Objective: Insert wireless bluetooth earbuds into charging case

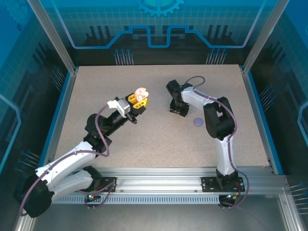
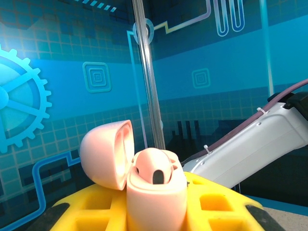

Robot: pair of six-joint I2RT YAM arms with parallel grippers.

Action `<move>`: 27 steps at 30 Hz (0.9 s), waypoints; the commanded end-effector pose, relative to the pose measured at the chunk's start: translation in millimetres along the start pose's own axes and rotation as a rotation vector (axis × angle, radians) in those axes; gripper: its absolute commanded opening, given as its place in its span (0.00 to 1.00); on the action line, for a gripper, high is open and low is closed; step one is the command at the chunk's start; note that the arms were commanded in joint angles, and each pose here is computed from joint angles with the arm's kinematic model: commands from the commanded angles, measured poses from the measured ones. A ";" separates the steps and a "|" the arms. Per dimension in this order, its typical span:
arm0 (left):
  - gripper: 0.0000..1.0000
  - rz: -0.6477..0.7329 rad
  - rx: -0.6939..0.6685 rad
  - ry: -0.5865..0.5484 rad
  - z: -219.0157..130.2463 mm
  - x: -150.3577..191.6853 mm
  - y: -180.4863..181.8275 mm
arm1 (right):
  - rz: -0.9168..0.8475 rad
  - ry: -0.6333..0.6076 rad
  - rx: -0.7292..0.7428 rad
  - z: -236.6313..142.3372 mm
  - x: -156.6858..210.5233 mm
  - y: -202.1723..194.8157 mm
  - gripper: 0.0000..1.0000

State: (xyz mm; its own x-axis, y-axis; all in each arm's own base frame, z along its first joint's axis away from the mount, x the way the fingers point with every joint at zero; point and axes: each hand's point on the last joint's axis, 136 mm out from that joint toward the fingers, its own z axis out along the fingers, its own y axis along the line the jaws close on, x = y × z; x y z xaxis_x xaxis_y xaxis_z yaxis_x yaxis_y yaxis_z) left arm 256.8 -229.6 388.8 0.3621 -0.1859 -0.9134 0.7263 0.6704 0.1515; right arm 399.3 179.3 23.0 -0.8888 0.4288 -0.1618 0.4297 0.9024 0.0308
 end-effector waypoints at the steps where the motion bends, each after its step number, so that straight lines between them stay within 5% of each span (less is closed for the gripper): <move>1: 0.00 0.040 -0.019 -0.062 -3.4 -18.4 1.6 | 0.003 0.028 0.037 14.5 10.7 -4.2 0.41; 27: 0.00 0.039 -0.023 -0.059 -3.8 -18.8 2.2 | -0.022 0.065 0.017 25.3 23.9 -0.3 0.18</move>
State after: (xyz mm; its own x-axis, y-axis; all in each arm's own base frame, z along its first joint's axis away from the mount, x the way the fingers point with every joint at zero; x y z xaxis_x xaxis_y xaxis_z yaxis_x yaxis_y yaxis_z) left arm 257.8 -228.6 389.0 0.3736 -0.1744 -0.9110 0.7156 0.6791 0.1634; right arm 399.7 183.3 15.4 -0.8924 0.4240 -0.1543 0.4236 0.9051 0.0374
